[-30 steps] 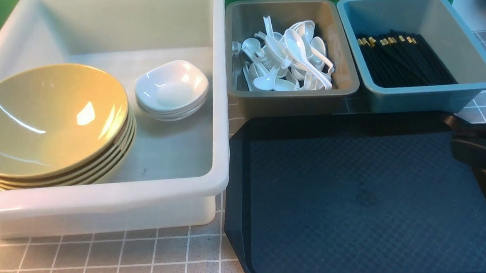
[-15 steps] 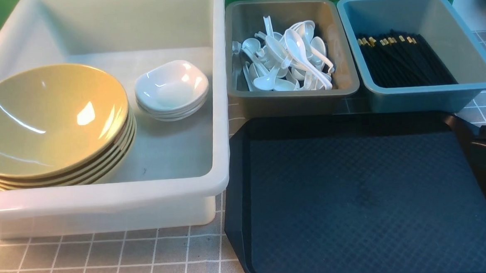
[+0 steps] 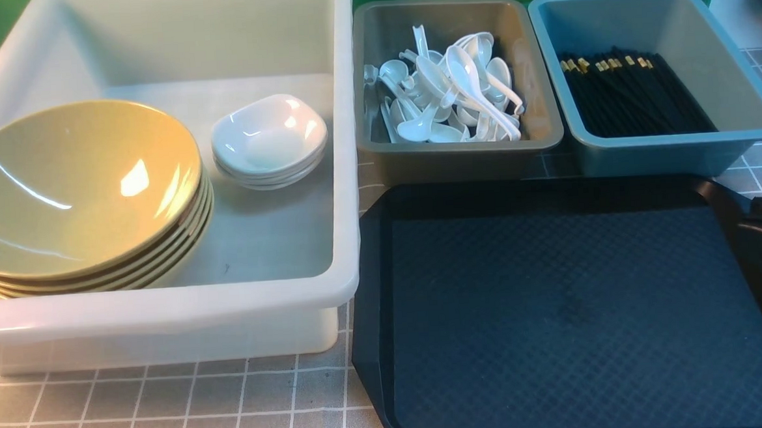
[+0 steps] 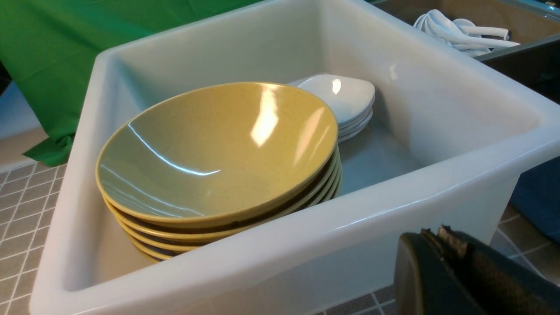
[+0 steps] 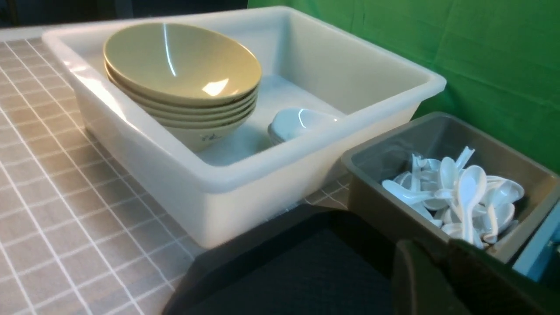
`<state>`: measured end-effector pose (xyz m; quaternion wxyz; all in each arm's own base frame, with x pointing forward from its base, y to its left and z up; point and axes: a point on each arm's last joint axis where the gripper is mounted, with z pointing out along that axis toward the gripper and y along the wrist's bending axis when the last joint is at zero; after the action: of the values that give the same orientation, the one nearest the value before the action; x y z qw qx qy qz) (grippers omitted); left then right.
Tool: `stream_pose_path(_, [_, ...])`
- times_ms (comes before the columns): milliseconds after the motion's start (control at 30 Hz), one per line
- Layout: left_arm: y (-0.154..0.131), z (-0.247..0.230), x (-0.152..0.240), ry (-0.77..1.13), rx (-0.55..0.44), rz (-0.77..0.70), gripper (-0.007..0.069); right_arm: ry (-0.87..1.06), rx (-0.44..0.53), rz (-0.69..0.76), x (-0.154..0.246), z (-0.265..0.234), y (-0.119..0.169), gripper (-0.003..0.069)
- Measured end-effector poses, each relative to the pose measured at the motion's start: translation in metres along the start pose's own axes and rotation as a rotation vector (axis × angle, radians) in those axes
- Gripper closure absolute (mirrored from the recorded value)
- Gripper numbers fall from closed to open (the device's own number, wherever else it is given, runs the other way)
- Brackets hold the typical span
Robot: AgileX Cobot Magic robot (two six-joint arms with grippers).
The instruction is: On grey table put chopsticks spoon bowls plates into blue grey white boxes.
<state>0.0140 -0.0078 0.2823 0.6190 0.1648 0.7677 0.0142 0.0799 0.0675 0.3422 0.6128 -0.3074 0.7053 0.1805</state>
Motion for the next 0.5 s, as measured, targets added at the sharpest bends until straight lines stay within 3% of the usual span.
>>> stream_pose_path(167, [0.0, 0.0, 0.0, 0.0, 0.0, 0.0, 0.0636, 0.024, 0.135, 0.031, 0.035, -0.014, -0.008, 0.0655])
stream_pose_path(367, [0.0, 0.0, 0.0, 0.0, 0.0, 0.0, 0.0636, 0.088, 0.422, 0.196, 0.1, -0.026, -0.018, 0.066])
stream_pose_path(500, [0.0, 0.0, 0.0, 0.0, 0.0, 0.0, 0.0636, 0.109, 0.55, 0.246, 0.134, -0.031, -0.017, 0.066])
